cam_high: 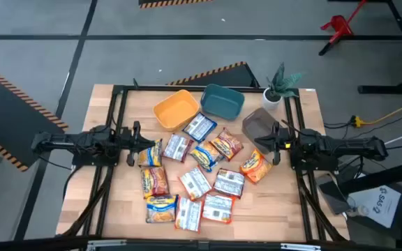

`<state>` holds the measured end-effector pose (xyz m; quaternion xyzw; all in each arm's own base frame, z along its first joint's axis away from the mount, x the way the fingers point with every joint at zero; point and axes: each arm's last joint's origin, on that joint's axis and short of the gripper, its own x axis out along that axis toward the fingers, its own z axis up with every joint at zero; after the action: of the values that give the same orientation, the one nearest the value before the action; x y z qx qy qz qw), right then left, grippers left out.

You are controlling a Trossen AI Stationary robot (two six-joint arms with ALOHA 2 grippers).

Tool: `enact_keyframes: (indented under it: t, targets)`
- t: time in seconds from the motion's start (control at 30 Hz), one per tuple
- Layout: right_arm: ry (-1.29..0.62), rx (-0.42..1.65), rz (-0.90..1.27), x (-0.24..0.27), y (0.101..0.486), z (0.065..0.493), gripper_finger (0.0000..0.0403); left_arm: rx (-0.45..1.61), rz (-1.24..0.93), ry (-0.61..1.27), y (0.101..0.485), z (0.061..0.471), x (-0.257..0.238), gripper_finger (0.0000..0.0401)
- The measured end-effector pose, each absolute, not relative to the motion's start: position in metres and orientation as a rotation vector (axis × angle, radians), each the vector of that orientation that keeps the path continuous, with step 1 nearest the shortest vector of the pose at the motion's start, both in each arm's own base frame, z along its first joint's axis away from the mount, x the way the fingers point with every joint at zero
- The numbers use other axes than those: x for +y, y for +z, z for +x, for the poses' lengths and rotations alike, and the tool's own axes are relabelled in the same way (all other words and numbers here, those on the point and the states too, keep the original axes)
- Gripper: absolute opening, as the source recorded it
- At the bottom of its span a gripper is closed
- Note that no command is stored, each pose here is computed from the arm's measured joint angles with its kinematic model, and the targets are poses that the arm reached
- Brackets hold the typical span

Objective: Sort Maruchan noodles

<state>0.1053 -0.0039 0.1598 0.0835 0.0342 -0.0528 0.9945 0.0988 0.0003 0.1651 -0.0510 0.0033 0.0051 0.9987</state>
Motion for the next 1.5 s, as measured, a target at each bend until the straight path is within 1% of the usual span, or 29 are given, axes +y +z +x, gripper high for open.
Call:
enact_keyframes:
  t: [1.23,1.33,1.4,1.5]
  targets:
    - [-0.106,0.068,0.167,-0.004,0.16,0.105,0.0,0.007,-0.102,0.01,0.165,0.099,0.0,0.0015]
    - [-0.148,0.038,0.172,-0.005,0.162,0.105,0.0,0.006,-0.102,0.01,0.165,0.099,0.0,0.0015]
    - [-0.162,0.011,0.229,-0.006,0.164,0.105,0.0,0.006,-0.102,0.01,0.165,0.099,0.0,0.0015]
    - [-0.096,-0.087,0.411,-0.004,0.174,0.105,0.0,0.007,-0.102,0.01,0.165,0.099,0.0,0.0015]
